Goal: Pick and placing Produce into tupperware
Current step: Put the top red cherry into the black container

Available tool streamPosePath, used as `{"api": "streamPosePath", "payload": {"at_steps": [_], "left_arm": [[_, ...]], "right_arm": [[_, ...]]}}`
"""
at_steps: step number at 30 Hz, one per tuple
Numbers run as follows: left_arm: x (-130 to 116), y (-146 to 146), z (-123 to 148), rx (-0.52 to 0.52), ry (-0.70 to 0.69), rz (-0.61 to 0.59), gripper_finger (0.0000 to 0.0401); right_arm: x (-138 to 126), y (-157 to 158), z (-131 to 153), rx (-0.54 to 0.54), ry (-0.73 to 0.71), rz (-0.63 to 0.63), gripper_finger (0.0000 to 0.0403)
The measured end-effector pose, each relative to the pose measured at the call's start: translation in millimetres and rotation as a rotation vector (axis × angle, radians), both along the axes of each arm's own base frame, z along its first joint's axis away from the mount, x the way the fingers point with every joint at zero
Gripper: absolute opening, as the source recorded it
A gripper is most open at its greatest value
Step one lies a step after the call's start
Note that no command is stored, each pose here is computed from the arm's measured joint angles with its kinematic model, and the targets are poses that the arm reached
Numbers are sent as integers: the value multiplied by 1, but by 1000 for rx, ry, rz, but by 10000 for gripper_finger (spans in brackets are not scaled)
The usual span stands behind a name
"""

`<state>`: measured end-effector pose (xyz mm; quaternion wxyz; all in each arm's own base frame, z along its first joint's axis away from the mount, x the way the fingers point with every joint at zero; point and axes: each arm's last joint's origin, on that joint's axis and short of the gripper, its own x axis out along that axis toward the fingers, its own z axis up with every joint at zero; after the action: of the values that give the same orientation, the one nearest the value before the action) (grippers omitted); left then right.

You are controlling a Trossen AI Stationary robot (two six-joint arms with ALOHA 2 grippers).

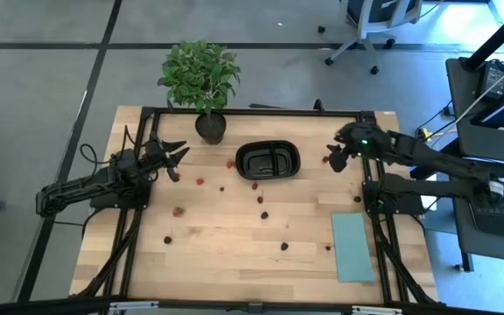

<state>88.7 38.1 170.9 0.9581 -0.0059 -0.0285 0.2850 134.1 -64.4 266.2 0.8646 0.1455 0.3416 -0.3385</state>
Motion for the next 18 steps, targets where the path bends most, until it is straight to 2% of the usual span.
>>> {"api": "streamPosePath", "payload": {"at_steps": [7, 15, 18], "left_arm": [[0, 0, 0, 0, 0, 0, 110], [0, 0, 0, 0, 0, 0, 110], [0, 0, 0, 0, 0, 0, 110]], "right_arm": [[30, -16, -6, 198, 181, -70, 191], [45, -31, -36, 280, 357, -71, 191], [47, -36, -47, 279, 413, -40, 191]]}}
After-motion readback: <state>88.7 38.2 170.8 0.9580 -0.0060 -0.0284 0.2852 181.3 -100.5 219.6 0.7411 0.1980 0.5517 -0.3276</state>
